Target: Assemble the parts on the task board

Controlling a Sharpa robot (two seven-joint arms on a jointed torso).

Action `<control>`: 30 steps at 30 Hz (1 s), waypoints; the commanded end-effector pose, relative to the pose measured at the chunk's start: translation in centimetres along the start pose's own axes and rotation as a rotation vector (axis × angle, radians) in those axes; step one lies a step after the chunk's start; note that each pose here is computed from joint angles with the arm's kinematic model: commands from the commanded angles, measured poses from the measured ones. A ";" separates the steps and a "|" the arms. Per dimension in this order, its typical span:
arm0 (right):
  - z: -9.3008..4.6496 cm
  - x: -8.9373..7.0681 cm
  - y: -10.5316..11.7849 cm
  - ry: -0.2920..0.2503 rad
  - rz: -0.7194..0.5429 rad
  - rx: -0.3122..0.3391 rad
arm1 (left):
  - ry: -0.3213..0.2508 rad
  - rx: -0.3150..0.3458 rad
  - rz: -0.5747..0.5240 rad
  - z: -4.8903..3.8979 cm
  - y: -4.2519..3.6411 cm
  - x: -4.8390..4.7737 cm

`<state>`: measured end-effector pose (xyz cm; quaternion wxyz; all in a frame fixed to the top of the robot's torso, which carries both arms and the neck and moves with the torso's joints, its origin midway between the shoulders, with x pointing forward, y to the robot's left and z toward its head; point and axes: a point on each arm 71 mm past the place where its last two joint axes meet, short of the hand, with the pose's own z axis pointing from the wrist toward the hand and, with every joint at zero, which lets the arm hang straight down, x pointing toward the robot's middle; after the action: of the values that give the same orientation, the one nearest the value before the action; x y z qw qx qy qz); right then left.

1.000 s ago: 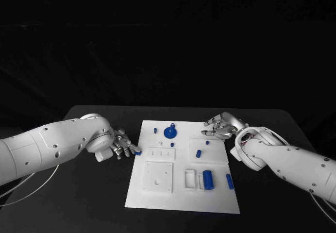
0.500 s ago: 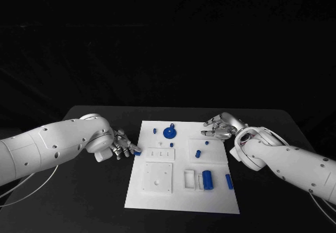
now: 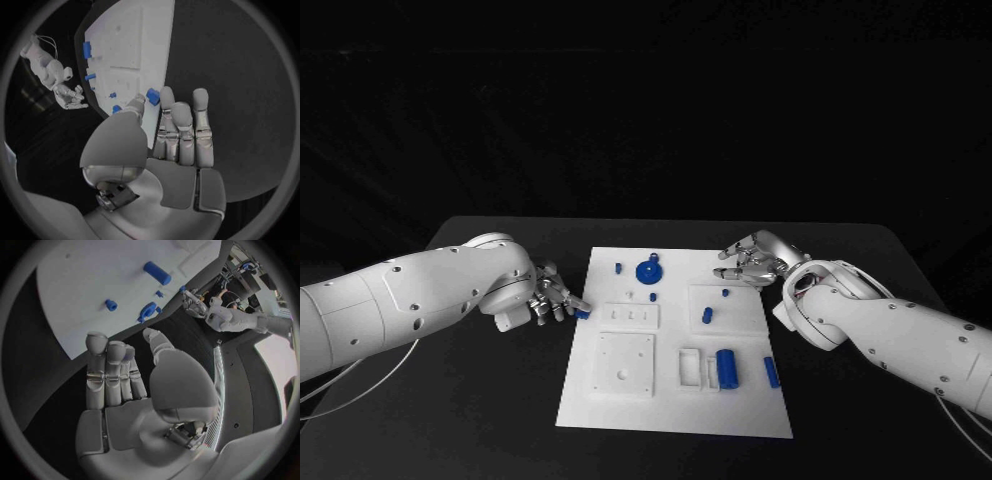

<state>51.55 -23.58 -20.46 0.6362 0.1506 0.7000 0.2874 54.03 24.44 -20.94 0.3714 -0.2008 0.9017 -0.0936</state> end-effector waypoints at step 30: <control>-0.1 0.2 0.1 0.007 0.001 -0.010 | 0.009 -0.047 0.142 0.38 -1.17 2.52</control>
<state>51.49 -23.52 -20.55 0.6351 0.1510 0.7006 0.2882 53.90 22.50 -20.72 0.3935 -0.1630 0.9021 -0.0697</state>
